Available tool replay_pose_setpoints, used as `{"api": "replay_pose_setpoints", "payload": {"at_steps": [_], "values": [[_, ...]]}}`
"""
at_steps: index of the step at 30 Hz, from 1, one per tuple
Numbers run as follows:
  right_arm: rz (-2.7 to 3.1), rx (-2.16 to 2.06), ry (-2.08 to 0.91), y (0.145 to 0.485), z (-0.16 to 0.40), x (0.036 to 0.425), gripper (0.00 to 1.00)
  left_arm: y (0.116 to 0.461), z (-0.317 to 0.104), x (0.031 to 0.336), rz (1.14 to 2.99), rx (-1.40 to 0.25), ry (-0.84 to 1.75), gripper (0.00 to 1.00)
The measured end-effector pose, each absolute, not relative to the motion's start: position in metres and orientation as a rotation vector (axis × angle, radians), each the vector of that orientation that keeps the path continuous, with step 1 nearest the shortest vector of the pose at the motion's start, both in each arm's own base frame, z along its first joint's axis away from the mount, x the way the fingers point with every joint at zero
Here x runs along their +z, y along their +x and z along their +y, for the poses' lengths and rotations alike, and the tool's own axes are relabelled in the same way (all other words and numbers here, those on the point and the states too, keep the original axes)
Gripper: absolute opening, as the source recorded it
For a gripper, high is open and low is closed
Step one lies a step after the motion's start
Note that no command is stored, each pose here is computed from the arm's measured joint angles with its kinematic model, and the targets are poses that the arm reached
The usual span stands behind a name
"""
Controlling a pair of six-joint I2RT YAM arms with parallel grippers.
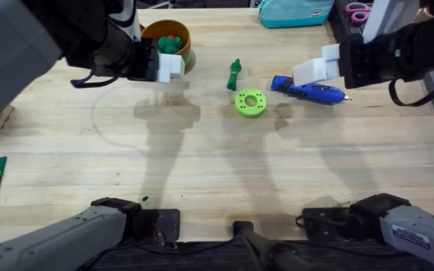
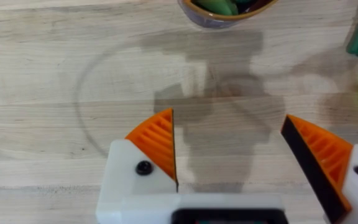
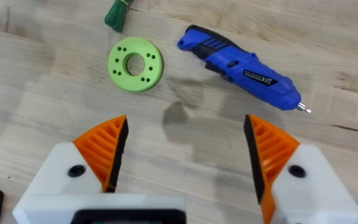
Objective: Pick up the gripper from the table and insert it into the empty holder that is missing its gripper. Then pick up a screw, insert it into the mounting hole, and use the screwdriver to tighten it. Finally, clean up the table by picking up the vegetable and placing it into the bucket.
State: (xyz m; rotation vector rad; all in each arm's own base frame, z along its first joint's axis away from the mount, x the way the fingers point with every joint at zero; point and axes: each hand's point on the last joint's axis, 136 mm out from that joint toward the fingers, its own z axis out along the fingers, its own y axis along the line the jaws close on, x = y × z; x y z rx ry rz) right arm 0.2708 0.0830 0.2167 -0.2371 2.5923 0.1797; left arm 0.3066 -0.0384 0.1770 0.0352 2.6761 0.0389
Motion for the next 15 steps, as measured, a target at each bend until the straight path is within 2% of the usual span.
{"api": "replay_pose_setpoints", "payload": {"at_steps": [5, 15], "values": [[2.599, 0.177, -0.238, 0.269, 0.083, 0.216, 0.997, 0.308, -0.042, 0.166, 2.710, 0.022, 0.043, 0.997], [2.574, 0.182, -0.236, 0.275, 0.084, 0.219, 0.997, 0.326, -0.068, 0.175, 2.625, -0.121, 0.118, 0.997]]}}
